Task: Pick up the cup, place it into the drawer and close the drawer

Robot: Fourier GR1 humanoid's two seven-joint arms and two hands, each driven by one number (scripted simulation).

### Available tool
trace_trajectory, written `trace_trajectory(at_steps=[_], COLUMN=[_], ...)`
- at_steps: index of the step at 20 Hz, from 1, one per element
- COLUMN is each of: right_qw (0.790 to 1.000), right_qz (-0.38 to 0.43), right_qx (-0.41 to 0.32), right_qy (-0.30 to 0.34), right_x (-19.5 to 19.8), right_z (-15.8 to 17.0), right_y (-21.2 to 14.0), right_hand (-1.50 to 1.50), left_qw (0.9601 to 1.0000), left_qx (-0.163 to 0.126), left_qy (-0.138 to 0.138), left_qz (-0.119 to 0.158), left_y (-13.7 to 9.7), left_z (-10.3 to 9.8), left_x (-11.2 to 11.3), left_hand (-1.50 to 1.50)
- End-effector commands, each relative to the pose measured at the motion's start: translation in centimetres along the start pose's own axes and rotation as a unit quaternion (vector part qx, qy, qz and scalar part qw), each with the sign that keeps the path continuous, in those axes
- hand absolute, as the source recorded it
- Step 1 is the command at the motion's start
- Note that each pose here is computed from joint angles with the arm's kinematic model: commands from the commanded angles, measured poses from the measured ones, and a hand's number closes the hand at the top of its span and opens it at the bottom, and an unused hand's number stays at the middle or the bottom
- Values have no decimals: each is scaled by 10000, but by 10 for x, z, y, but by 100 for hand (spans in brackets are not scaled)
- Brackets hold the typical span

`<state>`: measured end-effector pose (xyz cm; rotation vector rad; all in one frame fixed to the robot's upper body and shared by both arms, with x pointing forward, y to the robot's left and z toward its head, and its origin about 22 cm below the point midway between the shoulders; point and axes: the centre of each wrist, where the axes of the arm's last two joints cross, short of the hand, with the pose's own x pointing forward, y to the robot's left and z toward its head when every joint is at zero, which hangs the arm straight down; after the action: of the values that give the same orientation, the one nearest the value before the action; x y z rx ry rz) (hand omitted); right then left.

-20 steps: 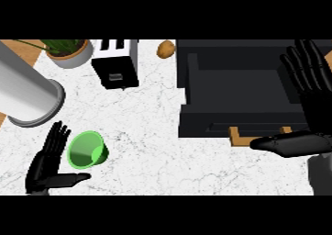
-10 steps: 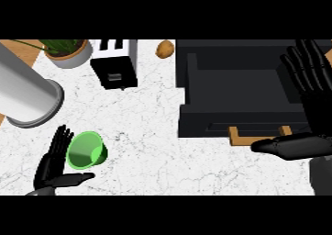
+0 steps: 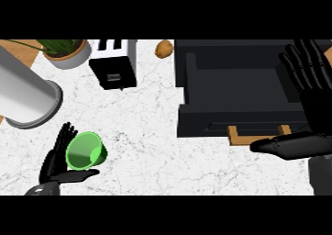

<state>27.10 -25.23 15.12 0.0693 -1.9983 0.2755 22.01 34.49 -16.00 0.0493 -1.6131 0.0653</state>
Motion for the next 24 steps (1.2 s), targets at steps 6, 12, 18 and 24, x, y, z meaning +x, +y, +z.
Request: trace_trajectory(at_steps=[6,12,18,24], right_qw=[9998,10000,9999,9999], right_qz=[40,37,158,115], right_qx=[-157,-12,23,-14], right_qy=[75,82,4,16], right_x=[1,-1,11,6], right_z=[-3,0,5,-1], right_y=[-11,-3,-16,-12], right_hand=[-150,-150,-150,-150], left_qw=[9976,9866,9872,9790], left_qx=[-335,-904,66,955], left_qy=[-426,-544,-1586,-1683], left_qz=[436,1241,-176,-644], left_y=[-19,-37,-36,-62], left_z=[-8,-30,-28,-53], left_x=[-3,5,6,15], left_hand=[-150,150,150,150])
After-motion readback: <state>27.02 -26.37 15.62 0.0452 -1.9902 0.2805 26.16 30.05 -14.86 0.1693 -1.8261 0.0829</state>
